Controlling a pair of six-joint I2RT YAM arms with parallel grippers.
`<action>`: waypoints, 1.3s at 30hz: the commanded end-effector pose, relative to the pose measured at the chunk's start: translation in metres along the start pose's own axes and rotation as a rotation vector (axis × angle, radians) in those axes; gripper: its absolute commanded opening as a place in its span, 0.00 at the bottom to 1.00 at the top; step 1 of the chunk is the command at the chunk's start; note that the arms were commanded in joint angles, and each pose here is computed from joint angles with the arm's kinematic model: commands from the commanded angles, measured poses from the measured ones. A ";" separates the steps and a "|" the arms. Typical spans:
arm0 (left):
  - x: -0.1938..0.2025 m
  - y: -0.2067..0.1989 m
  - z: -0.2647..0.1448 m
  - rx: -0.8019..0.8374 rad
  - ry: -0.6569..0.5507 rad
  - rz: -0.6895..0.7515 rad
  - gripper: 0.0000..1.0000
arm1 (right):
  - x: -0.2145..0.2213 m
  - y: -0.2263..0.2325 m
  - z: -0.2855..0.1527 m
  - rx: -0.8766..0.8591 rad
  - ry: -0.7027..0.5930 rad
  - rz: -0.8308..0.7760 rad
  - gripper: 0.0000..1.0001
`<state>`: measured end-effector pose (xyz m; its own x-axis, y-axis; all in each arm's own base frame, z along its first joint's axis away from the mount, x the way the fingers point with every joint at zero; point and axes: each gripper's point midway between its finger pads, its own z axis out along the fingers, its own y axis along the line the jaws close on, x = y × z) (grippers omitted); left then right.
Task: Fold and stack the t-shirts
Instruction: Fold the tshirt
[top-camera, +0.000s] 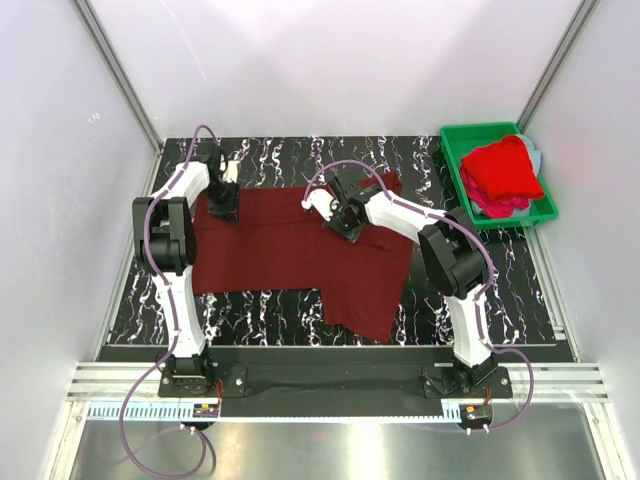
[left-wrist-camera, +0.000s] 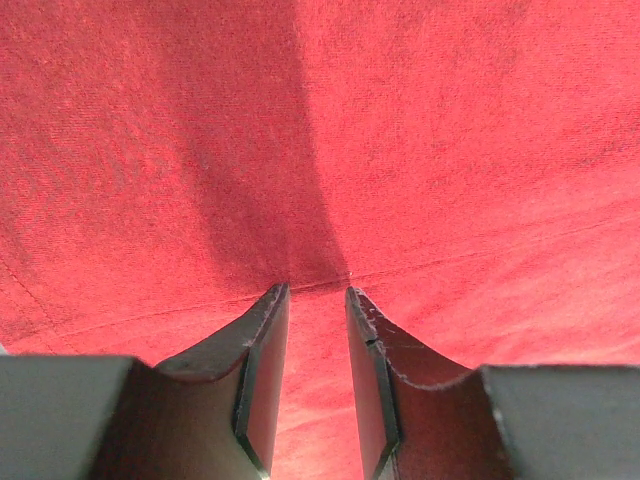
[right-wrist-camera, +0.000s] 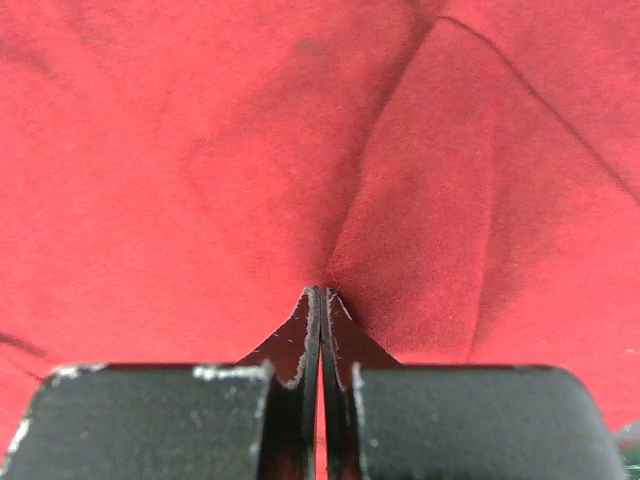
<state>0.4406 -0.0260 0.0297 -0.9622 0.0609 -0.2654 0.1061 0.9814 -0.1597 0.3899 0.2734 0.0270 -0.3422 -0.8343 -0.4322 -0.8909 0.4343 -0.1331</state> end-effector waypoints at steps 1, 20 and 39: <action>-0.013 -0.008 -0.024 0.013 -0.073 0.007 0.35 | -0.031 -0.031 -0.025 0.111 -0.093 -0.022 0.00; -0.012 -0.009 -0.022 0.016 -0.070 0.007 0.35 | -0.041 -0.091 -0.044 0.250 -0.136 0.069 0.26; -0.010 -0.007 -0.022 0.009 -0.068 0.006 0.35 | -0.034 0.028 -0.057 -0.265 -0.175 0.050 0.22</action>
<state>0.4367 -0.0260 0.0260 -0.9654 0.0605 -0.2536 0.1038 0.9815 -0.1612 0.3815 0.2805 0.0815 -0.3500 -0.7493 -0.5622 -0.9140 0.4047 0.0295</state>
